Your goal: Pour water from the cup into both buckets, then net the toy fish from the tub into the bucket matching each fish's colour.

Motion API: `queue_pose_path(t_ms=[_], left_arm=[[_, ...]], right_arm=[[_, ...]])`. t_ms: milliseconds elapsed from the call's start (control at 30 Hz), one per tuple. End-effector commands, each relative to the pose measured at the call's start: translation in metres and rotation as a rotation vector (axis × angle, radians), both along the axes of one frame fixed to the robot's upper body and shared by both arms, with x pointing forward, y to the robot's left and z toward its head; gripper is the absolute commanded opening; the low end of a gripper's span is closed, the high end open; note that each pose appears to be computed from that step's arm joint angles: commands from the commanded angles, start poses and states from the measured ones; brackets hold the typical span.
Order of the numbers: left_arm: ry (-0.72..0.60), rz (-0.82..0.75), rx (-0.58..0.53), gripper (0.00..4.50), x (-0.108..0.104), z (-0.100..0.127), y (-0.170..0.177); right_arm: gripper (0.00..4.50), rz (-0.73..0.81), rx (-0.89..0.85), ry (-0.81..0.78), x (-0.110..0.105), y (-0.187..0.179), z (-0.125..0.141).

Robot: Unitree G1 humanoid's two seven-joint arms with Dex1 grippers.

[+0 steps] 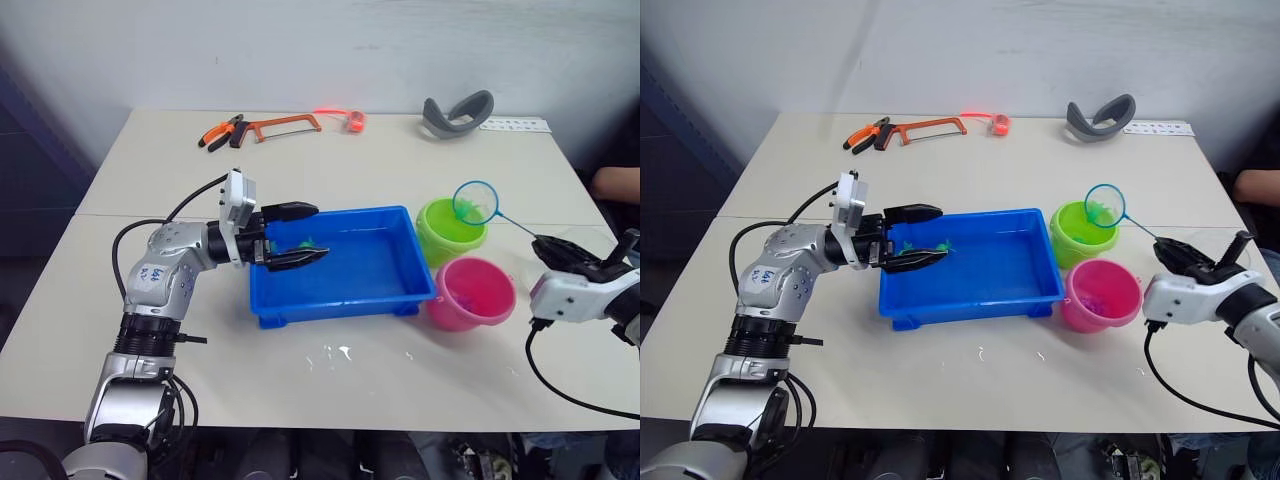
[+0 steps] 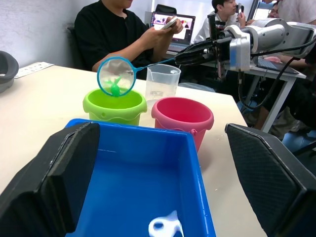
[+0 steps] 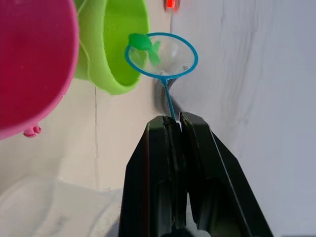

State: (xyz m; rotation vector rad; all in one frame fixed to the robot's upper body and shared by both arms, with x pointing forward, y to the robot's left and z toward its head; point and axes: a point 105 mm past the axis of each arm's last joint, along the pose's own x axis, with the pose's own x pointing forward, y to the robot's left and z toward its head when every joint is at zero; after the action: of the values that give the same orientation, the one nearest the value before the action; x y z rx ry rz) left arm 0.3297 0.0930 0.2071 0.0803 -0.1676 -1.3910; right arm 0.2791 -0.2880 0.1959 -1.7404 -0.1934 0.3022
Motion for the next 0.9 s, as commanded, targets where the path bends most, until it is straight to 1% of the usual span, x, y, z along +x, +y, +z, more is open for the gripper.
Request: queue_pose_path(t_ms=[33, 100, 167, 233, 333, 367, 400, 467, 500, 567, 600, 667, 767, 900], left_arm=[[-0.039, -0.012, -0.003, 4.42, -0.003, 0.005, -0.002], [-0.04, -0.013, -0.003, 4.42, -0.002, 0.005, -0.003], [-0.04, -0.013, -0.006, 4.42, -0.002, 0.004, -0.003], [-0.039, -0.015, -0.008, 4.42, -0.002, 0.004, -0.003], [-0.042, -0.009, -0.009, 4.42, -0.002, 0.004, 0.0], [-0.045, -0.002, -0.014, 4.42, -0.002, 0.005, 0.004], [-0.047, 0.003, -0.017, 4.42, -0.003, 0.006, 0.007], [-0.058, 0.015, -0.03, 4.42, -0.005, 0.007, 0.02], [-0.067, 0.032, -0.033, 4.42, -0.006, 0.007, 0.029], [-0.081, 0.064, -0.031, 4.42, -0.008, 0.006, 0.044], [-0.088, 0.094, -0.022, 4.42, -0.009, 0.005, 0.055], [-0.087, 0.16, -0.019, 4.42, -0.009, 0.003, 0.075], [-0.074, 0.242, 0.004, 4.42, -0.01, -0.003, 0.099], [-0.066, 0.384, 0.029, 4.42, -0.02, -0.012, 0.132]], right_arm=[[0.0, 0.024, -0.128, -0.104, 0.0, -0.007, 0.012], [0.0, 0.024, -0.145, -0.133, 0.001, -0.01, 0.013], [0.0, 0.064, -0.221, -0.16, 0.0, -0.005, 0.013], [0.0, 0.083, -0.231, -0.184, 0.0, -0.004, 0.015], [0.0, 0.111, -0.109, -0.221, -0.001, 0.0, 0.026], [0.0, 0.134, 0.0, -0.212, -0.002, 0.007, 0.03], [0.0, 0.153, 0.074, -0.201, -0.002, 0.011, 0.032], [0.0, 0.214, 0.372, -0.102, -0.005, 0.03, 0.037], [0.0, 0.258, 0.542, -0.016, -0.007, 0.044, 0.039], [0.0, 0.317, 0.746, 0.134, -0.01, 0.062, 0.039], [0.0, 0.338, 0.82, 0.246, -0.012, 0.074, 0.034], [0.0, 0.338, 0.87, 0.414, -0.012, 0.091, 0.025], [0.0, 0.314, 0.875, 0.565, -0.01, 0.111, 0.017], [0.0, 0.188, 0.872, 0.807, -0.004, 0.127, -0.008]])
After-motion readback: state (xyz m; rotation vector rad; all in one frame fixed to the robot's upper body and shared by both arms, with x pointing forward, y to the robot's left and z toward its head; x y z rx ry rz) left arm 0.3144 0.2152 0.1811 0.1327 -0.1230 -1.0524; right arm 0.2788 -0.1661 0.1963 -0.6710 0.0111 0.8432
